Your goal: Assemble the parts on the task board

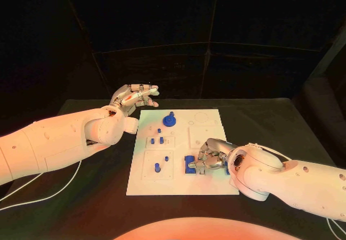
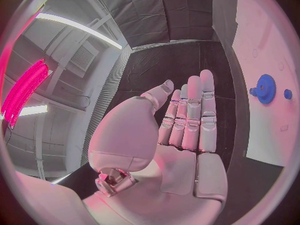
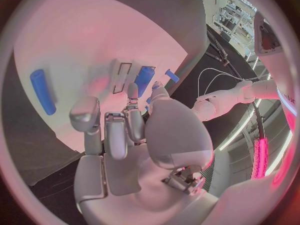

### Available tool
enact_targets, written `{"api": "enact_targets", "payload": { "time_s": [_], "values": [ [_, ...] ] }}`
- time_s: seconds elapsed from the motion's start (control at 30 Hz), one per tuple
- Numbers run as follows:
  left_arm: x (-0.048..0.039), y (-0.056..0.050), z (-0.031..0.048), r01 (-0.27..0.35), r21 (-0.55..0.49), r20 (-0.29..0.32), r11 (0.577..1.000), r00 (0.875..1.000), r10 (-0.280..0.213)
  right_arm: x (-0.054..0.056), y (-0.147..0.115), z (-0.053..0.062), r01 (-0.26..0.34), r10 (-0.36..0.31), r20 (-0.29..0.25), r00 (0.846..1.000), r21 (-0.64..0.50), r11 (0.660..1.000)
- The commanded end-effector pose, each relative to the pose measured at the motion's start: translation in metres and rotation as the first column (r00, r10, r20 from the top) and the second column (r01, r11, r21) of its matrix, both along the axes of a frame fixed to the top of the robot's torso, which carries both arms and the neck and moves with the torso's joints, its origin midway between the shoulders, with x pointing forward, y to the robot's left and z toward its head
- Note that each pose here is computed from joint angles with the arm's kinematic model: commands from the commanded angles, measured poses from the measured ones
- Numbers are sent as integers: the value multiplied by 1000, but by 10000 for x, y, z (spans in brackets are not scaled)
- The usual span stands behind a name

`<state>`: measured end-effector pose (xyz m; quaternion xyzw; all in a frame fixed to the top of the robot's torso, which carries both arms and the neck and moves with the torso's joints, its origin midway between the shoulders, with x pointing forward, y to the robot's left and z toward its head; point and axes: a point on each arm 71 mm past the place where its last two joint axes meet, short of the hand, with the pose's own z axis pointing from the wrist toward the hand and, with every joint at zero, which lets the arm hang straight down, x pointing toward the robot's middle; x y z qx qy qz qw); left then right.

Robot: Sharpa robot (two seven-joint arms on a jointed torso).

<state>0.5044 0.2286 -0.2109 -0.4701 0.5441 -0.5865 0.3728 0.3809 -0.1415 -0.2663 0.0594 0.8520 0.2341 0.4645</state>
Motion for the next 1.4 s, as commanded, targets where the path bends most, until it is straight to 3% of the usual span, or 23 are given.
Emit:
{"api": "enact_targets", "payload": {
  "time_s": [0.03, 0.43, 0.57, 0.73, 0.93, 1.13, 1.23, 1.4],
  "values": [
    [-4, -11, 15, 14, -2, 9, 1000, 1000, -14, 11, 12, -11, -3, 3, -11, 1000, -2, 1000],
    [-9, -4, 18, 13, -2, 10, 1000, 1000, -13, 32, 25, -3, -7, 7, 12, 1000, 13, 1000],
    [-10, -1, 19, 13, -2, 10, 1000, 1000, -13, 4, -35, 52, -32, 30, 23, 999, 128, 991],
    [-11, 18, 23, 8, -1, 16, 1000, 1000, -7, -59, -258, 168, -38, 38, 5, 999, 328, 944],
    [-8, 39, 25, 3, 0, 19, 1000, 1000, -3, -69, -609, 266, 7, -5, -4, 1000, 406, 914],
    [-5, 35, 24, 4, -1, 21, 1000, 1000, -4, -63, -921, 267, 54, -63, 19, 998, 310, 949],
    [-5, 30, 23, 5, -2, 21, 1000, 1000, -5, -49, -1049, 225, 74, -81, 34, 996, 178, 981],
    [-5, 37, 23, 5, -2, 21, 1000, 1000, -5, -21, -1191, 177, 101, -101, 75, 992, 6, 995]
  ]
}}
